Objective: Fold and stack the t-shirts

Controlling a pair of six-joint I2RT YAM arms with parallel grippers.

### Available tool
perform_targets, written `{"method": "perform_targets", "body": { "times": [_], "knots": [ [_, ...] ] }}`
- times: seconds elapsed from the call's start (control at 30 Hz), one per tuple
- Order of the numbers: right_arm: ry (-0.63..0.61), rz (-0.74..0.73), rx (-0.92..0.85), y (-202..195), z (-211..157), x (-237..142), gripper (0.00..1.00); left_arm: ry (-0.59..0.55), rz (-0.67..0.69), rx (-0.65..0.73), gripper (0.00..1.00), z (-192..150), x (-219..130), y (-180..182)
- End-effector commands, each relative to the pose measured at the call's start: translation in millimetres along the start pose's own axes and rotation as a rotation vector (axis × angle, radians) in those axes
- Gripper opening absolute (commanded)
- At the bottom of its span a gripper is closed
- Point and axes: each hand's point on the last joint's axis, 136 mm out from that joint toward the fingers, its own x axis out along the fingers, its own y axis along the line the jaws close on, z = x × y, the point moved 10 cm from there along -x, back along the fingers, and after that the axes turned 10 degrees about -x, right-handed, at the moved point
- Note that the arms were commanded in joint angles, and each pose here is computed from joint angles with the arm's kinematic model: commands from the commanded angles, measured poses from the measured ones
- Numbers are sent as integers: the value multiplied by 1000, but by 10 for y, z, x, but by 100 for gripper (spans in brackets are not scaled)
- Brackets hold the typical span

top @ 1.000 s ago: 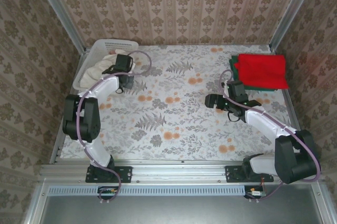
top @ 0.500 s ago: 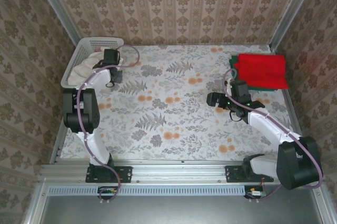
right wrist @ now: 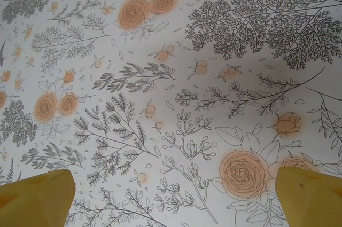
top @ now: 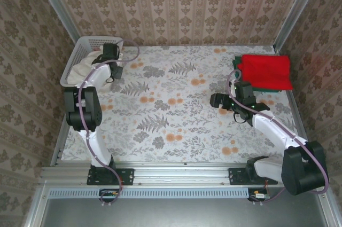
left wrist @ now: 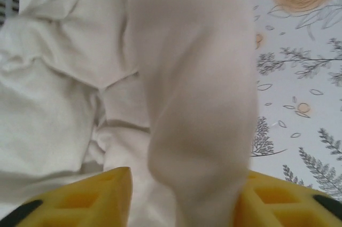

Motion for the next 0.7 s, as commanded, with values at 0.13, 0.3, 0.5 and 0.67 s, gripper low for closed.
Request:
{"method": "perform_targets", "body": {
  "times": [0.13, 0.3, 0.5, 0.67],
  "knots": [
    [19, 7, 13, -14, -91, -26, 98, -80, 8, 63, 72, 296, -656, -138],
    [24, 1, 23, -36, -171, -11, 98, -52, -9, 46, 76, 344, -471, -156],
    [33, 1, 18, -43, -218, -14, 98, 59, 53, -17, 67, 359, -106, -174],
    [27, -12, 12, -57, -241, -43, 98, 42, 8, -54, 52, 395, -68, -197]
  ]
}}
